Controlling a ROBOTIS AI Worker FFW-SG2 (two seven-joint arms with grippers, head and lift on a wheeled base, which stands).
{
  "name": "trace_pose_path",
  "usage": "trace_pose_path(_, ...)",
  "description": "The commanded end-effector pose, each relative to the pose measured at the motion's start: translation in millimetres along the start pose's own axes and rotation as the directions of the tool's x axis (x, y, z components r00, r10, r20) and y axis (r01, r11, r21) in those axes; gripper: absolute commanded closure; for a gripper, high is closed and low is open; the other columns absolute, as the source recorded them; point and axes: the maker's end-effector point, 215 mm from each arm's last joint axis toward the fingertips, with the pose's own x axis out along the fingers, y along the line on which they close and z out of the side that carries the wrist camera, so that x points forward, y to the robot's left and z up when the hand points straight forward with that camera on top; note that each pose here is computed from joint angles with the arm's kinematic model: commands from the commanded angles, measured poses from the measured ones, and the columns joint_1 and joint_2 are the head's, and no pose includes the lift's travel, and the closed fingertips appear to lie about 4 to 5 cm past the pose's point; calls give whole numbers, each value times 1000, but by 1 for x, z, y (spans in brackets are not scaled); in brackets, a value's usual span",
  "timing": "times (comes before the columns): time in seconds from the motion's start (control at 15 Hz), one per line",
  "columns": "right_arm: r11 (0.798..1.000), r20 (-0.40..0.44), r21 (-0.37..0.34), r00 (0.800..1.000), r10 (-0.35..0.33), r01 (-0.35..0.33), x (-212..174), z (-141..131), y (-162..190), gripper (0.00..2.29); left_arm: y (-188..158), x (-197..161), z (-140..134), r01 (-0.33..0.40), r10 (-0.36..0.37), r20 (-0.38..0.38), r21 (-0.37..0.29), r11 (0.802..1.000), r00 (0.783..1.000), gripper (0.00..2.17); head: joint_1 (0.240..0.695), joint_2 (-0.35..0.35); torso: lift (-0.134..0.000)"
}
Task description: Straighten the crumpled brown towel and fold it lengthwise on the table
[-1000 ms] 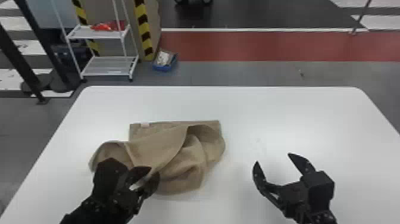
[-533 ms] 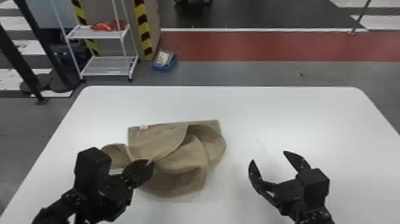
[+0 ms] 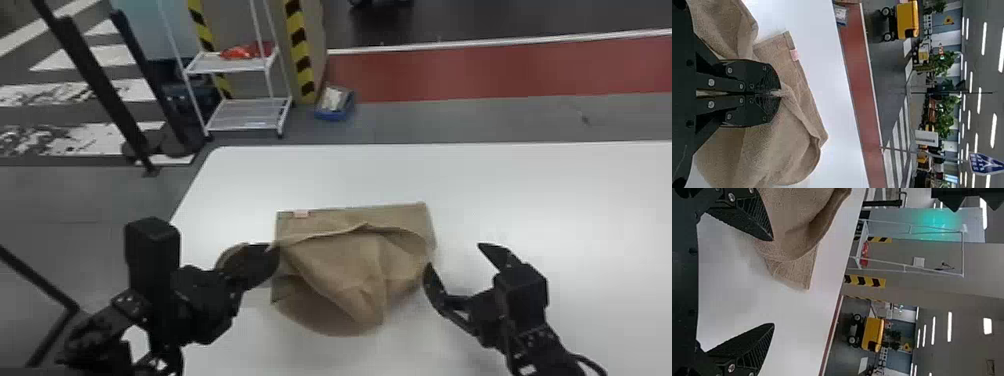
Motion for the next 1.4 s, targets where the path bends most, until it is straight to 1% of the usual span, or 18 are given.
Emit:
trace_pose_path(0.0,1000,-11,-2,1000,27,-27,24,-5,5,120,0,-1,0,4,-4,0,-1,1000,1000,1119,695,222,-120)
trace_pose_path(0.13,999,-11,20,999,49,-49,38,-4,4,120,0,-1,-1,5,-5,-2,-2,1000,1000,1119,695,233,-120)
trace_pose_path(0.27,990,-10,68,992,123,-122,46,-5,17,134,0,-1,0,4,-4,0,-1,1000,1000,1119,695,243,-120)
trace_pose_path(0.4,982,8,90,986,168,-168,50,-2,25,167,0,-1,-1,5,-5,-2,-2,1000,1000,1119,695,254,-120)
trace_pose_path(0.47,975,15,107,981,195,-195,51,-1,29,242,-1,-1,-1,6,-6,-1,-4,1000,1000,1119,695,259,-120)
trace_pose_path(0.53,966,21,124,974,226,-227,54,0,34,380,-1,-1,0,6,-6,1,-2,1000,1000,1119,695,264,-120)
trace_pose_path(0.6,958,33,128,967,254,-256,54,3,39,572,0,-1,0,5,-5,1,-1,1000,1000,1119,695,268,-120)
trace_pose_path(0.67,949,42,126,958,285,-288,53,6,45,991,-1,-1,-1,6,-6,-1,-4,1000,1000,1119,695,278,-120)
trace_pose_path(0.73,944,46,130,952,301,-305,51,7,48,1666,-1,-1,-1,6,-6,-1,-4,1000,1000,1119,695,285,-120)
trace_pose_path(0.8,941,49,141,952,303,-307,50,6,48,2000,0,-1,-1,4,-4,-1,-4,1000,1000,1119,695,290,-120)
trace_pose_path(0.87,937,58,161,950,306,-311,49,7,44,2142,1,-1,1,1,-1,2,-1,1000,1000,1119,695,292,-120)
trace_pose_path(0.93,934,63,180,951,303,-310,47,5,37,2145,3,-1,0,-3,3,1,-2,1000,1000,1119,695,293,-120)
trace_pose_path(1.0,933,67,190,952,297,-304,47,4,32,2243,3,-1,1,-5,5,3,-2,1000,1000,1119,695,294,-120)
trace_pose_path(1.07,937,75,203,958,275,-285,44,3,21,2260,4,-1,0,-8,8,1,-2,1000,1000,1119,695,288,-120)
trace_pose_path(1.13,932,107,219,957,270,-288,39,6,14,2260,4,-1,-1,-10,10,0,-3,1000,1000,1119,695,283,-120)
trace_pose_path(1.2,933,152,224,956,251,-281,28,13,0,2260,5,0,-1,-12,12,-1,-4,1000,1000,1119,695,276,-120)
trace_pose_path(1.27,939,195,220,956,221,-263,16,27,-16,2260,5,0,1,-14,14,6,1,1000,1000,1119,695,268,-120)
trace_pose_path(1.33,950,216,212,959,185,-231,-1,37,-35,2260,4,0,2,-11,11,12,4,1000,1000,1119,695,261,-120)
